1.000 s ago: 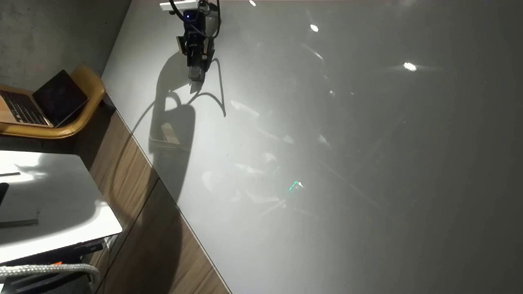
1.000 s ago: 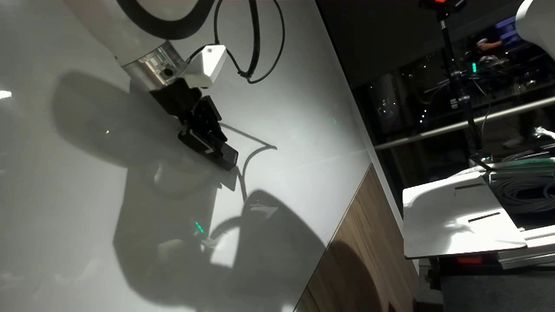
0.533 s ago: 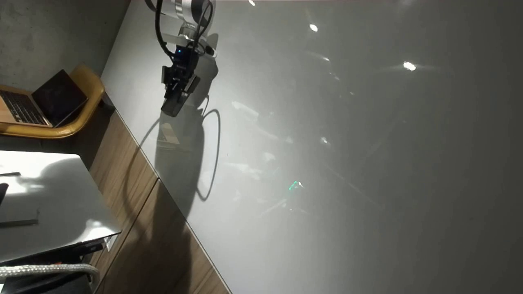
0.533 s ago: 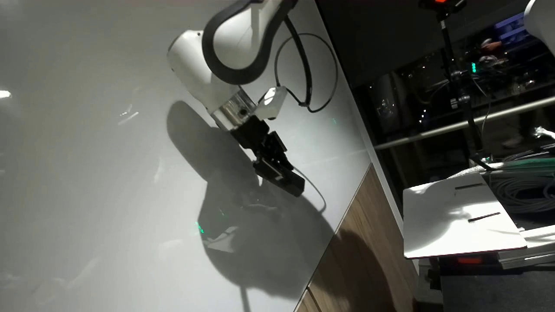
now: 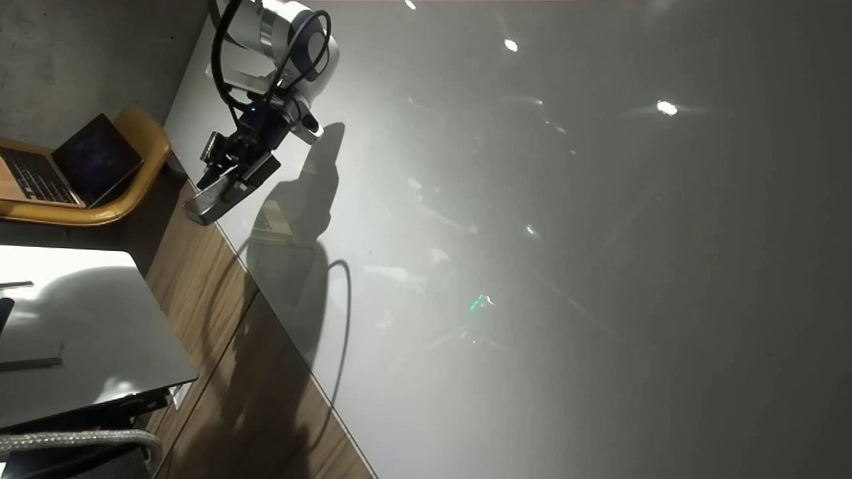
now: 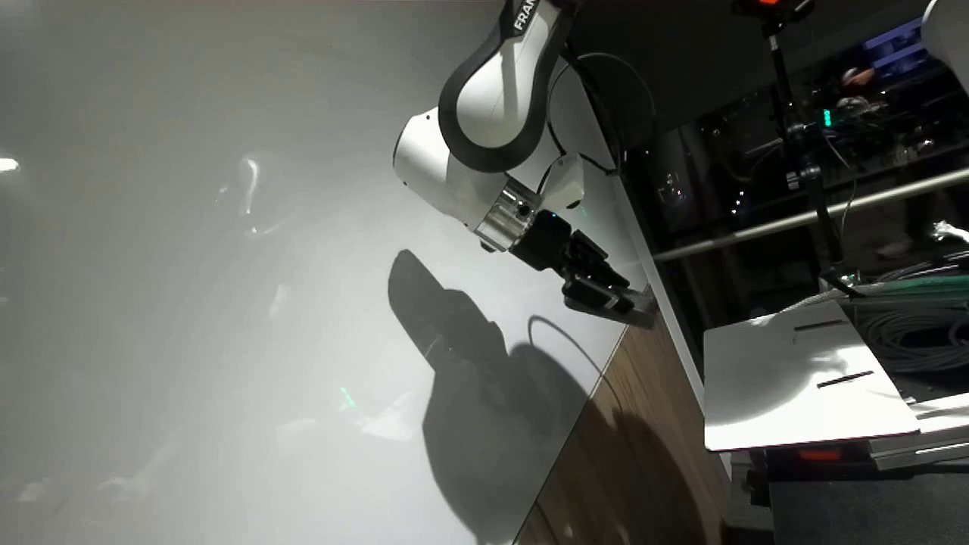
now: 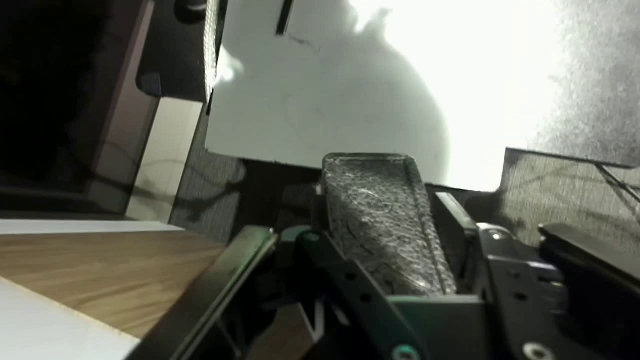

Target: Use the duster to clean the board

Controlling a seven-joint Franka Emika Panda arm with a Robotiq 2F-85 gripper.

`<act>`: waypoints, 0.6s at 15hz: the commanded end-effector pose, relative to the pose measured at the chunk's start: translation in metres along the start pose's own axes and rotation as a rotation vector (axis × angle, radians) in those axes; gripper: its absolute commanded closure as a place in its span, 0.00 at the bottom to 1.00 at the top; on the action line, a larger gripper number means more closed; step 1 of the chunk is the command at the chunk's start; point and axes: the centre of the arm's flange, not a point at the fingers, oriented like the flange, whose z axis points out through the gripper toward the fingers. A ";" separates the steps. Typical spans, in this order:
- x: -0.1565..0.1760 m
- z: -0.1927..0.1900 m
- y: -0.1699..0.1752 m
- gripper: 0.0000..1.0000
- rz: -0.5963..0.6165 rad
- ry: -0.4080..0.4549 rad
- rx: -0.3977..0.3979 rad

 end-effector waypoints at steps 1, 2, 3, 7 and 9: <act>-0.039 0.019 0.027 0.72 -0.016 -0.105 0.070; -0.043 0.027 0.032 0.72 -0.023 -0.133 0.093; -0.046 0.039 0.037 0.72 -0.026 -0.163 0.117; -0.044 0.084 0.059 0.72 -0.033 -0.249 0.192; -0.039 0.105 0.065 0.72 -0.029 -0.289 0.217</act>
